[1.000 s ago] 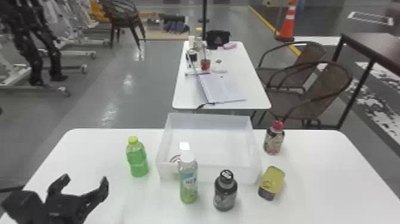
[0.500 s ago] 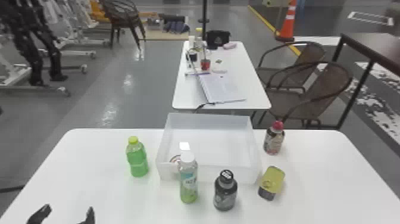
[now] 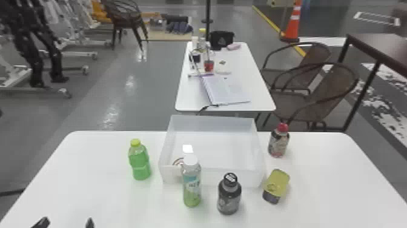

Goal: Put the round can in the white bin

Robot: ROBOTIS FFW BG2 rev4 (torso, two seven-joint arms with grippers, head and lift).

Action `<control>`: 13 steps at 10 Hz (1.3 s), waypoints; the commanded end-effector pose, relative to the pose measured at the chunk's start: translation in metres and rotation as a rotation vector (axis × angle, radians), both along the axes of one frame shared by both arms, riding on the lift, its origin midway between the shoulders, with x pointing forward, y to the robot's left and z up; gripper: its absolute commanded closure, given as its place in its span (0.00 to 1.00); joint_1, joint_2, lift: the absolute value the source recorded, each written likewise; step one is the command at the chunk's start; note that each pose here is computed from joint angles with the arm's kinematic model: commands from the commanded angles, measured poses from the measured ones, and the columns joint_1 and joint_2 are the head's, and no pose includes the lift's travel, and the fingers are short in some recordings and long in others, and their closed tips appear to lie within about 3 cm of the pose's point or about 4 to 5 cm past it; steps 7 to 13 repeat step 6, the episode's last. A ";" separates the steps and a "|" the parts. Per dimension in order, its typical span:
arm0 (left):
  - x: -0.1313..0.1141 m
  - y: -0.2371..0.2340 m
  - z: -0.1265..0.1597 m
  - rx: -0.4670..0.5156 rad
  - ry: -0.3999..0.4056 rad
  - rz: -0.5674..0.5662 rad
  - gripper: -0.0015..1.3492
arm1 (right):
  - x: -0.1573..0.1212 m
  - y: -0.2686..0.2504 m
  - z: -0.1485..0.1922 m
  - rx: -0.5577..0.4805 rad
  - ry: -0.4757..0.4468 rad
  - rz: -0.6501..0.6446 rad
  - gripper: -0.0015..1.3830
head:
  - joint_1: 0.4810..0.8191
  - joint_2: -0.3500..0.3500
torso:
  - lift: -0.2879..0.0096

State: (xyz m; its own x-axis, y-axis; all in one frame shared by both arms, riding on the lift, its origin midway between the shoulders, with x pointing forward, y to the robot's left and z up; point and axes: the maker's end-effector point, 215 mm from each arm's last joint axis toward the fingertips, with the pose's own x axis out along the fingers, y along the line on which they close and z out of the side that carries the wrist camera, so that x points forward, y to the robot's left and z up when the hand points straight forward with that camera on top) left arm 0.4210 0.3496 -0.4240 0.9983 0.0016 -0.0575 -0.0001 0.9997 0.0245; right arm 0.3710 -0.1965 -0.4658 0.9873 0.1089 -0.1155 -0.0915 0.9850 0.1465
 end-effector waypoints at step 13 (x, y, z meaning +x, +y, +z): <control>0.001 -0.002 -0.001 -0.012 -0.001 -0.001 0.09 | 0.000 0.000 0.000 0.000 0.000 -0.001 0.07 | 0.20 0.50 | 0.63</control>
